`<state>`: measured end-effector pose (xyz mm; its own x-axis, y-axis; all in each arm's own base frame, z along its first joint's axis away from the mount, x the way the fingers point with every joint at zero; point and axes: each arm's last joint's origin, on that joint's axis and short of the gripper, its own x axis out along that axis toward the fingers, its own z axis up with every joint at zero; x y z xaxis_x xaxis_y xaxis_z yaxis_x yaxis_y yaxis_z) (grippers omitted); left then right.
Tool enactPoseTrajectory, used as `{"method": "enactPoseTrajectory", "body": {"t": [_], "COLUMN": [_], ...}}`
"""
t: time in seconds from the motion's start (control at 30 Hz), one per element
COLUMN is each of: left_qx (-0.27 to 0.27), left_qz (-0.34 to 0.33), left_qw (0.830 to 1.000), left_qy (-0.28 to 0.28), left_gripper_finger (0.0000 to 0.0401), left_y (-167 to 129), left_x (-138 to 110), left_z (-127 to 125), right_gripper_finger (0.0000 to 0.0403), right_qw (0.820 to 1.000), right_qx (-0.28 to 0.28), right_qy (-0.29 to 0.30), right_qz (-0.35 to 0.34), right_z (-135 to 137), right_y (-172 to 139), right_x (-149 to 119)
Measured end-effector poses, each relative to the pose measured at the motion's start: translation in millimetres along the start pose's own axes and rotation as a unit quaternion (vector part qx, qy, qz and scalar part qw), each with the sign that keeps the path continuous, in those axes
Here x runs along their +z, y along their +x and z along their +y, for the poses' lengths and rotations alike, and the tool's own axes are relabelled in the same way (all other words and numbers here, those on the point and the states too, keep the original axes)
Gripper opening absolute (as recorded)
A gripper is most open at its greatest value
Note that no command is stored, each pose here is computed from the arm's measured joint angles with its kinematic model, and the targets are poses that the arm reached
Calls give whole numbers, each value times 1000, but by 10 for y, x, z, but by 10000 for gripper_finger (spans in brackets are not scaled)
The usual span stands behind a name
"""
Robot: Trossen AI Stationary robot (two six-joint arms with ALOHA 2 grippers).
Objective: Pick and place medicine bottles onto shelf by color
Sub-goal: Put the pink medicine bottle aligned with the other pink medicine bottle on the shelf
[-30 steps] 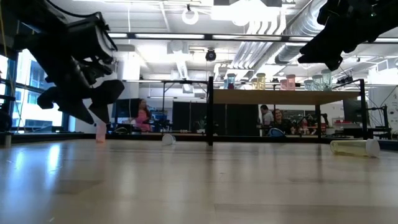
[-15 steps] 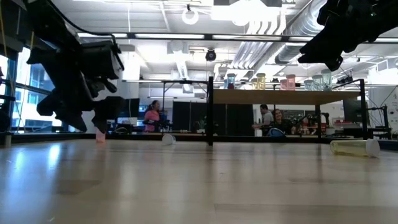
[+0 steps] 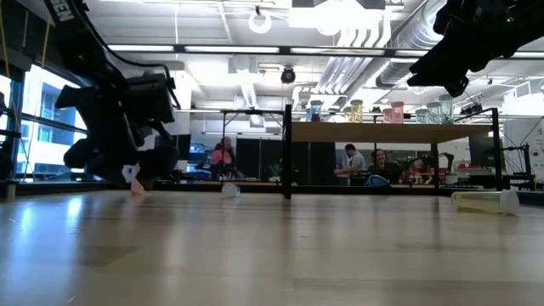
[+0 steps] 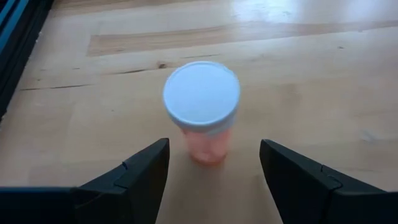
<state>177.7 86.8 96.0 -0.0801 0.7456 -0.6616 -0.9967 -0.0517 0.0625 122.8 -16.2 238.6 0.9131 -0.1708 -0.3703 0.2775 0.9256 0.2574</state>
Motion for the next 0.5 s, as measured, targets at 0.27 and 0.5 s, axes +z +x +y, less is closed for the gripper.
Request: {"method": "enactPoseTrajectory", "body": {"t": [0.27, 0.5], "left_qx": [11, 17], "left_qz": [3, -9], "left_qw": [1000, 1000], "left_qy": [5, 22], "left_gripper_finger": [239, 217], "left_y": [74, 74], "left_x": [-18, -12], "left_z": [-5, -2], "right_gripper_finger": [146, 146], "right_qw": [1000, 1000], "right_qx": [0, 0], "right_qy": [0, 0], "right_qz": [0, 0], "right_z": [0, 0], "right_y": [0, -1], "right_x": [0, 1]}}
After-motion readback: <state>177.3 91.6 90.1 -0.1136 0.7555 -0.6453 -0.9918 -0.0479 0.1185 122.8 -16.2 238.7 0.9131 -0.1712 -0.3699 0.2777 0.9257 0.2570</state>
